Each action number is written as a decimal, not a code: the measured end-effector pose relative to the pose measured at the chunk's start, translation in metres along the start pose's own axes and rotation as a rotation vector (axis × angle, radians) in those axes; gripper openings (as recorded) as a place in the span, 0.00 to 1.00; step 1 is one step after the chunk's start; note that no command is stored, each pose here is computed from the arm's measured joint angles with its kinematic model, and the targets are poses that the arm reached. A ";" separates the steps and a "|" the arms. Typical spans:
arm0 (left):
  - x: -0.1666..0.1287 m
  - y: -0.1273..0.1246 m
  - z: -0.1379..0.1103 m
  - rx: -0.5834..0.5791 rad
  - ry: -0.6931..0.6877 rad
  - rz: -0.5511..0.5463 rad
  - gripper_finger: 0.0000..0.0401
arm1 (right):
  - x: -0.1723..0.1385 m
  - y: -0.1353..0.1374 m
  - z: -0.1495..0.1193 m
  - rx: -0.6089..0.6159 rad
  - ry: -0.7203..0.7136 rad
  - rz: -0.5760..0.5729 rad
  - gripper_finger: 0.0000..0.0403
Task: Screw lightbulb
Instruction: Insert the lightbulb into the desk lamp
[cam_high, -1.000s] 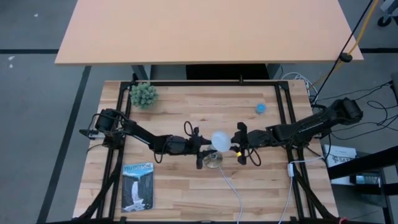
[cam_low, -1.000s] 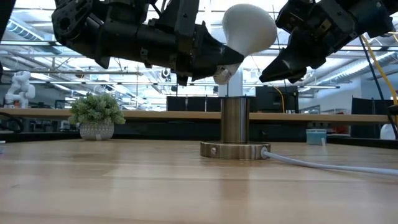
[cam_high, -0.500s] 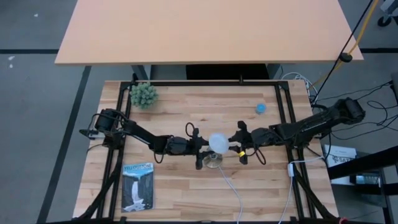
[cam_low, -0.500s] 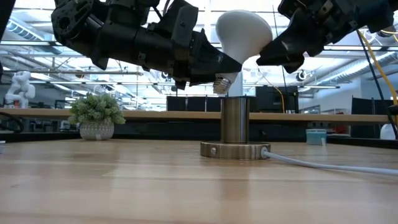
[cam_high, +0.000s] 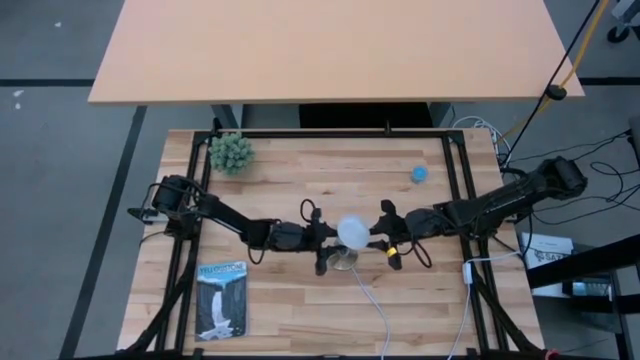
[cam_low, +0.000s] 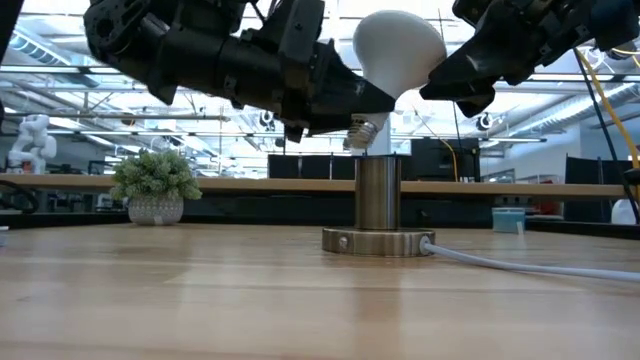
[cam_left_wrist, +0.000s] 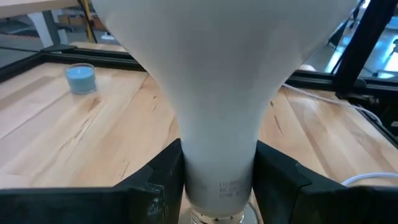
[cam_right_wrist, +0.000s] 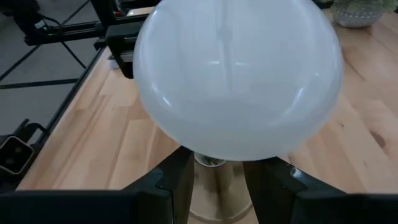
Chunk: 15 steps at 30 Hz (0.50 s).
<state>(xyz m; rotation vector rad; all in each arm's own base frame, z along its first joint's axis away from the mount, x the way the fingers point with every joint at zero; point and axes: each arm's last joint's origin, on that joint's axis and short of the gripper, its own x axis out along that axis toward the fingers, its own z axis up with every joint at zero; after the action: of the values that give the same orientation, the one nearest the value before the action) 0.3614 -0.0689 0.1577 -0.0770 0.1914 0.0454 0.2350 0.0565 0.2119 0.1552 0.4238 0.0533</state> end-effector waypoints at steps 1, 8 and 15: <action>0.002 -0.001 0.002 0.003 0.014 0.002 0.38 | 0.000 0.000 0.000 -0.001 0.001 0.001 0.32; 0.011 -0.004 0.008 0.026 0.105 0.012 0.38 | -0.001 0.005 -0.001 -0.006 0.004 0.017 0.32; 0.010 -0.006 0.007 0.030 0.119 0.004 0.38 | -0.001 0.007 -0.002 -0.006 0.005 0.023 0.32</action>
<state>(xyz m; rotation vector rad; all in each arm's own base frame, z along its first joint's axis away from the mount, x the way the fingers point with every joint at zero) 0.3728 -0.0743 0.1627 -0.0494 0.3108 0.0420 0.2332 0.0634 0.2118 0.1544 0.4269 0.0779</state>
